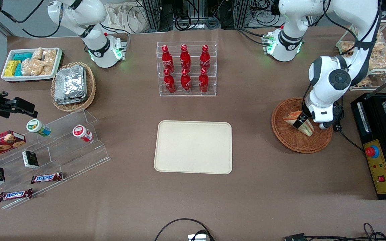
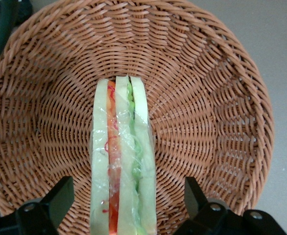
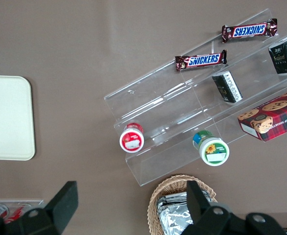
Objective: Place sandwich from basket to tray
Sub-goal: 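Lower the open left gripper around the sandwich and close it, then lift the sandwich out of the basket and carry it toward the cream tray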
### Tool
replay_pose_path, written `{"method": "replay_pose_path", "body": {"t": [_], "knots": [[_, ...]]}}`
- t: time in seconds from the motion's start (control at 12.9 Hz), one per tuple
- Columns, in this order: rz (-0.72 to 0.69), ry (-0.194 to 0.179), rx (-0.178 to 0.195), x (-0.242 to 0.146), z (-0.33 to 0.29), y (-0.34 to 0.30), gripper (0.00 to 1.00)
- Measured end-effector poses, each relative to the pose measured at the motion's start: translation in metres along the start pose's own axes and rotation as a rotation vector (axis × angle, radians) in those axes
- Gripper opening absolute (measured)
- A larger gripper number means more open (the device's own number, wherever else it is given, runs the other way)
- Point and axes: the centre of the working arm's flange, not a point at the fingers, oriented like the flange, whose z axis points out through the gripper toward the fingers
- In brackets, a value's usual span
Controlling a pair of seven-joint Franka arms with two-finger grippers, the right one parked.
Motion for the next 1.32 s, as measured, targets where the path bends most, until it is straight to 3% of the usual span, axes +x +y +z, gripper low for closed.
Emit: {"method": "replay_pose_path", "body": {"t": [0.15, 0.23, 0.39, 0.62, 0.77, 1.32], "knots": [[0.000, -0.003, 0.000, 0.000, 0.005, 0.000, 0.94], [0.000, -0.003, 0.001, 0.000, 0.006, 0.000, 0.84], [0.000, -0.004, 0.002, -0.001, 0.006, 0.000, 0.79], [0.014, 0.001, 0.007, -0.001, 0.007, 0.000, 0.42], [0.024, 0.005, 0.010, -0.002, 0.007, 0.001, 0.30], [0.095, 0.013, 0.034, 0.003, -0.024, 0.002, 0.25]]}}
